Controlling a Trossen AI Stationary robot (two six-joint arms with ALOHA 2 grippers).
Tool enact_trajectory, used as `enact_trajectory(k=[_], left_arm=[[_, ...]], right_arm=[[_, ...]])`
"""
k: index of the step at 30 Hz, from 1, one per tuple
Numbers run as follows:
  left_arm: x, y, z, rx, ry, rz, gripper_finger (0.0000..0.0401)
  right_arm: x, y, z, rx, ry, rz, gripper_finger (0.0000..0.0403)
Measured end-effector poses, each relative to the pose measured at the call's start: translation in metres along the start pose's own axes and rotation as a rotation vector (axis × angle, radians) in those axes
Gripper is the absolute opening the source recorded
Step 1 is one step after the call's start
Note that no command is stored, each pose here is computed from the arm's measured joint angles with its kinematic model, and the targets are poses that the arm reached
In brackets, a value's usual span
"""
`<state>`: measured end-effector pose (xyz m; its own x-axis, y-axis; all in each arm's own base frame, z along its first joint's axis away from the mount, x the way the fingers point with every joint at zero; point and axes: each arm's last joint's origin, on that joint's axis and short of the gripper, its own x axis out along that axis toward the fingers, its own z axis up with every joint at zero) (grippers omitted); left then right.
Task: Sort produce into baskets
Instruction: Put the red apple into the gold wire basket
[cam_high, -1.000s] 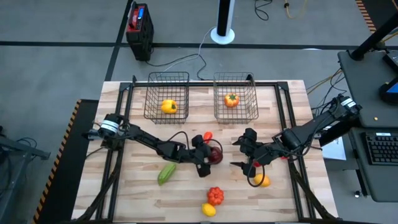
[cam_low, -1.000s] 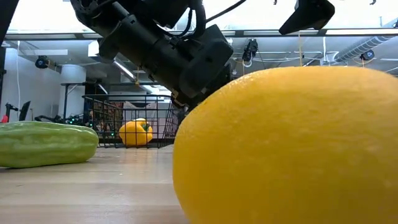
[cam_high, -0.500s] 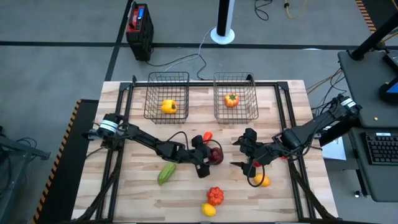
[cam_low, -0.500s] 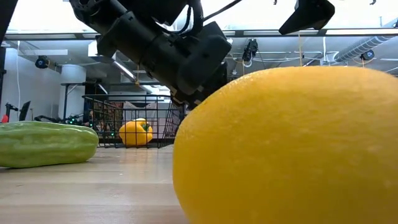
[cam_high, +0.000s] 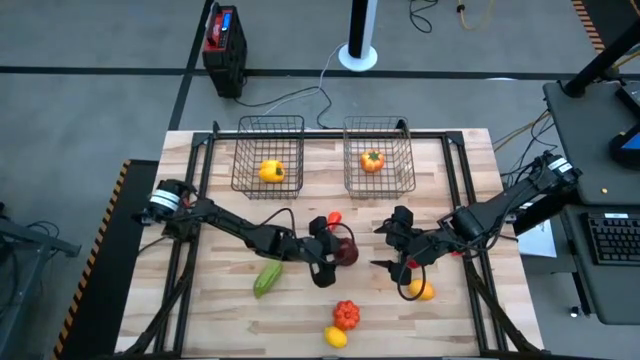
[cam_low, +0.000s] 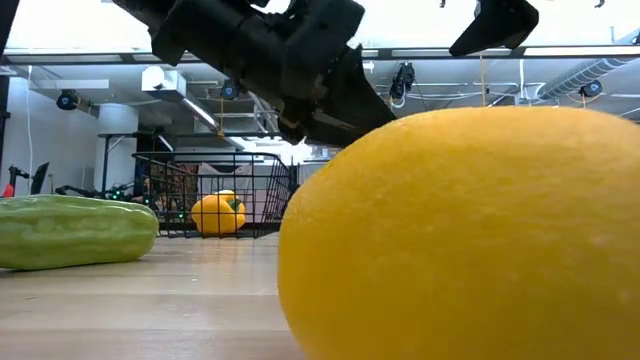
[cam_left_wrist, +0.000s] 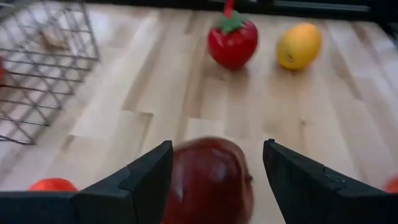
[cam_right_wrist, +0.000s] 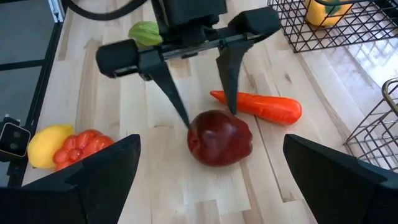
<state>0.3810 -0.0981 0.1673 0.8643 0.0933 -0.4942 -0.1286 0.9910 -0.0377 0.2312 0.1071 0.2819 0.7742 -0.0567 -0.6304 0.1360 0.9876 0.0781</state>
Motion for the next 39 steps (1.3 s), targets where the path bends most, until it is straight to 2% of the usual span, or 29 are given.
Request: enact_trajectory(k=[2, 6, 11, 16, 21, 28, 32, 36, 39], left_arm=[[0.000, -0.001, -0.001, -0.015, 0.017, -0.039, 0.0232], [0.002, 0.004, 0.000, -0.099, 0.033, -0.050, 0.0241], [0.007, 0.012, -0.005, -0.123, 0.078, -0.040, 0.0295], [0.007, 0.012, -0.006, -0.080, 0.074, -0.016, 0.0354], [0.007, 0.012, -0.005, -0.060, 0.066, -0.022, 0.0380], [0.007, 0.009, -0.001, 0.057, 0.049, -0.058, 0.0382], [0.007, 0.006, 0.003, 0.139, 0.071, -0.137, 0.0382], [0.007, 0.006, 0.004, 0.260, 0.108, -0.147, 0.0382], [0.006, 0.006, 0.004, 0.298, 0.138, -0.146, 0.0382]], right_arm=[[0.000, 0.000, 0.000, 0.000, 0.000, 0.000, 0.0386], [0.000, 0.000, 0.000, 0.000, 0.001, 0.000, 0.0386], [0.000, 0.000, 0.000, 0.000, 0.000, 0.000, 0.0386], [0.000, 0.000, 0.000, 0.008, 0.000, 0.000, 0.0386], [0.000, 0.000, -0.001, 0.007, 0.002, -0.001, 0.0386], [0.000, 0.000, -0.001, 0.007, 0.002, -0.001, 0.0386], [0.000, 0.000, -0.001, 0.006, 0.002, -0.001, 0.0386], [0.001, 0.000, -0.001, 0.006, 0.003, -0.002, 0.0386], [0.001, -0.001, -0.002, 0.005, 0.006, -0.003, 0.0386]])
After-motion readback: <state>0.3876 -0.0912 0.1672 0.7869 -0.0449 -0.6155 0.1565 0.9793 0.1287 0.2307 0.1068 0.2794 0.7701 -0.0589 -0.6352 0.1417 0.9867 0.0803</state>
